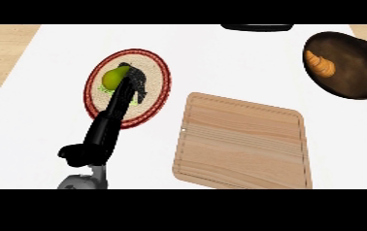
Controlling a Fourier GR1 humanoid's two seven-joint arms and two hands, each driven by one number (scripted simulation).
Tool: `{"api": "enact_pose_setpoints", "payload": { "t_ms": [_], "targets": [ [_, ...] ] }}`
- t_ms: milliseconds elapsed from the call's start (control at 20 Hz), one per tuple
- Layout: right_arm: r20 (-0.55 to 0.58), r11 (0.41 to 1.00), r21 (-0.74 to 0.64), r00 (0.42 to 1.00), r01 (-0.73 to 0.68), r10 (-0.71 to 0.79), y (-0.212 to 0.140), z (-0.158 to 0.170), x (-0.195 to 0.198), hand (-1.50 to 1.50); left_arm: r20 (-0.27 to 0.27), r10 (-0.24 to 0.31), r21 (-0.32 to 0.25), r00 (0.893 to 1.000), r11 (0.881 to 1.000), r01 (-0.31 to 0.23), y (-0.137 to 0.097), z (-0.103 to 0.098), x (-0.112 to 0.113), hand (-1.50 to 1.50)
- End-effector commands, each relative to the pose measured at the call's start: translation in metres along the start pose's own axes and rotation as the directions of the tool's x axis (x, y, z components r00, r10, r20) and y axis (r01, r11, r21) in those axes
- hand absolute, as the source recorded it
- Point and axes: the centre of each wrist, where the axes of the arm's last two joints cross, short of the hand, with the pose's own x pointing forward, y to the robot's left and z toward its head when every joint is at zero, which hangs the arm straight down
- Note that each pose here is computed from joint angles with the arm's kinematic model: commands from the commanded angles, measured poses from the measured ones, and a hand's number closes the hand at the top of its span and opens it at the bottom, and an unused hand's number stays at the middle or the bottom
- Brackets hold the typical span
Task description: Pick the croissant from the cutting board and place it in the pan
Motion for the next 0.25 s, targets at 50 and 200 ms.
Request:
{"api": "enact_pose_setpoints", "payload": {
  "t_ms": [50, 200],
  "targets": [
    [0.129, 0.996, 0.057, 0.989, 0.062, -0.069, 0.001, 0.004, -0.004, -1.5, 0.006, 0.004, 0.0, 1.0, 1.0, -0.004, 0.001, -0.001, 0.001, 0.0],
    [0.159, 0.999, 0.04, 0.987, 0.004, -0.01, 0.009, 0.005, -0.009, -1.5, -0.015, -0.004, -0.009, 1.0, 1.0, 0.003, 0.008, -0.006, 0.005, 0.0]
  ]
}}
